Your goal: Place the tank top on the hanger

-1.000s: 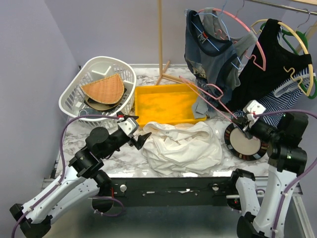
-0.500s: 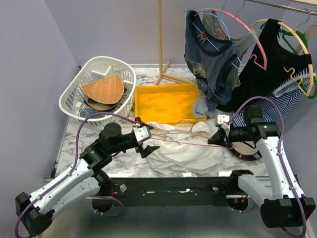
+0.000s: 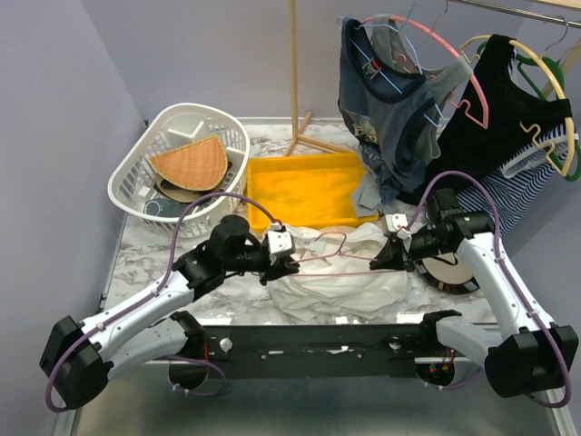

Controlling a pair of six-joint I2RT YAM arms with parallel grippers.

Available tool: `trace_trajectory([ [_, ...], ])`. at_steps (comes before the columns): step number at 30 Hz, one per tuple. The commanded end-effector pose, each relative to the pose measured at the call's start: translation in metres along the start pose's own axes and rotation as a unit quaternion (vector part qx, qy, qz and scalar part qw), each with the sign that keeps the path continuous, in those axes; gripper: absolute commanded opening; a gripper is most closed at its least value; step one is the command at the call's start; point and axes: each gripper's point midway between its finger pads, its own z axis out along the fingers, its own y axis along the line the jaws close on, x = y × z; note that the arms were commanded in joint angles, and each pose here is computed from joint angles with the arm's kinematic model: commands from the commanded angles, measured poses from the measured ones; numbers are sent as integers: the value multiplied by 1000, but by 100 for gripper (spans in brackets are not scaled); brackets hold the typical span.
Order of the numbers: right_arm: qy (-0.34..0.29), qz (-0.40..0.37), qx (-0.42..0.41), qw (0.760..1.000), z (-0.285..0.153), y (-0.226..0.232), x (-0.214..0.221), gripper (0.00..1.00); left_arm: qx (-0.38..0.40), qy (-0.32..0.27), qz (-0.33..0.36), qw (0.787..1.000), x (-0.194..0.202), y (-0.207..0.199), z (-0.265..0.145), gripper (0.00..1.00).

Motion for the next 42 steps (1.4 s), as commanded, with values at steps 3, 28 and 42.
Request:
trace_trajectory([
  [3, -18, 20, -4, 1000, 4, 0, -3, 8, 26, -38, -17, 999, -28, -9, -1, 0],
  [28, -71, 29, -149, 986, 55, 6, -91, 1, 31, -57, -52, 997, -41, -7, 8, 0],
  [42, 5, 33, 59, 998, 12, -32, -51, 1, -279, 4, -76, 957, -30, 95, -48, 98],
])
